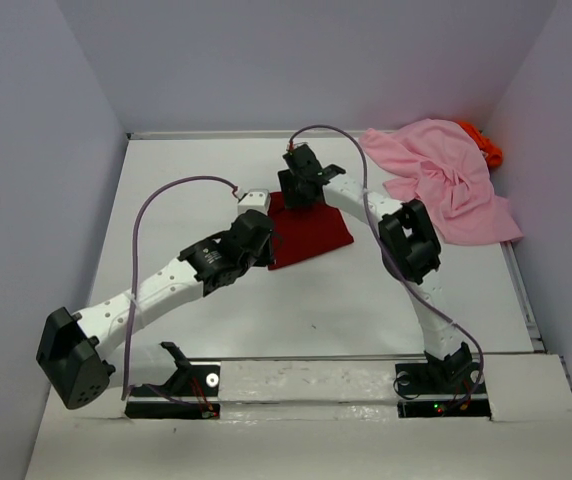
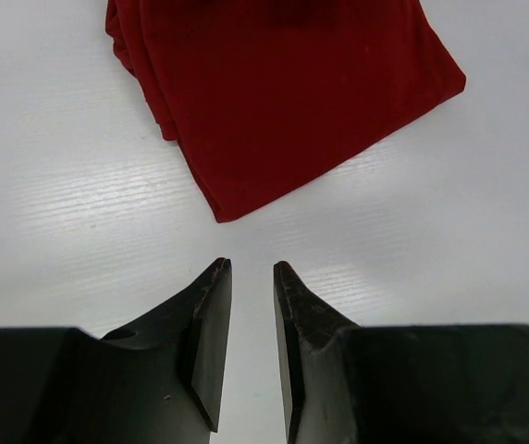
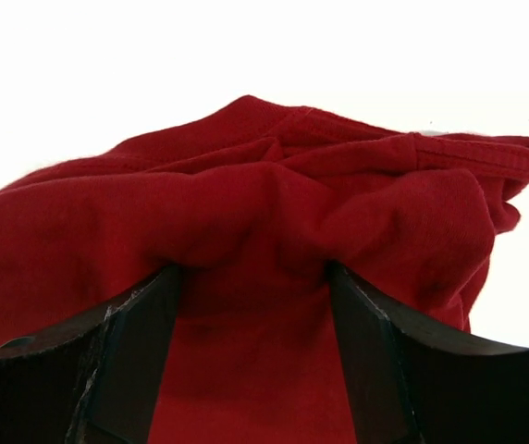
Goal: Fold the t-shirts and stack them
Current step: Fold the tshirt
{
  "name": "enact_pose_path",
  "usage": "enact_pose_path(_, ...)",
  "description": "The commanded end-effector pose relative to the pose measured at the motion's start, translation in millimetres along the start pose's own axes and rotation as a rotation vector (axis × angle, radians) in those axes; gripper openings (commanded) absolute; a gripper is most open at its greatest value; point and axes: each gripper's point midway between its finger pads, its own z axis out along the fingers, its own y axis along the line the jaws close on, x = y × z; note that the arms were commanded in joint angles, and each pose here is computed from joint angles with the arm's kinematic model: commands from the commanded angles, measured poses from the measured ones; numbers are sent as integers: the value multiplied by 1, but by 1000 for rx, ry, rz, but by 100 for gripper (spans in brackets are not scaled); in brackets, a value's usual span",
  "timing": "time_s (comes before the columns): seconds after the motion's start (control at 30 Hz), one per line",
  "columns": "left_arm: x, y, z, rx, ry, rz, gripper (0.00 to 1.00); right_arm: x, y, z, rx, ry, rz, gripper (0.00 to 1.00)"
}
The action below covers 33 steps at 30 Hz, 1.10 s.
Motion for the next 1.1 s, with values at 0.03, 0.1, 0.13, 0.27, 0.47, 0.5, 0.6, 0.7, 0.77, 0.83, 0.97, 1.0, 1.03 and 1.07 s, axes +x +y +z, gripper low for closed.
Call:
enact_pose_path(0.03,-15,2,-12,0,-55,-15,35,-43,5,-43,-63,-85,18,71)
enact_pose_path(0.1,-18,2,-15,-2,-63,-14,35,-44,5,-44,-64,-86,20,71)
enact_pose_path(0.13,-19,2,-15,-3,-65,-13,35,-43,11,-45,-73,-84,13,72)
enact_pose_path(0.27,-22,6,-18,-20,-74,-6,35,-41,27,-46,-91,-82,-3,72)
enact_pose_path(0.47,-20,6,-15,-24,-66,-7,35,-41,49,-45,-124,-81,-22,72)
enact_pose_path(0.5,-18,6,-15,-21,-63,-9,35,-41,56,-44,-131,-77,-28,72)
enact_pose_path(0.6,-16,5,-14,-15,-54,-15,35,-42,64,-42,-143,-75,-37,72)
enact_pose_path(0.7,-15,6,-14,-17,-57,-14,35,-42,72,-38,-151,-73,-41,72)
enact_pose_path(0.77,-15,8,-14,-23,-59,-13,35,-38,80,-35,-161,-63,-40,72)
enact_pose_path(0.83,-16,9,-15,-29,-60,-9,35,-31,85,-31,-166,-48,-43,72)
enact_pose_path(0.97,-17,10,-16,-38,-62,-3,35,-20,91,-25,-169,-28,-47,72)
enact_pose_path(1.0,-18,9,-15,-38,-62,-2,35,-13,97,-21,-176,-17,-55,72)
enact_pose_path(1.03,-18,9,-15,-38,-62,-3,35,-9,97,-18,-173,-9,-54,72)
enact_pose_path(1.07,-18,9,-15,-37,-60,-3,35,-7,97,-15,-173,-4,-54,72)
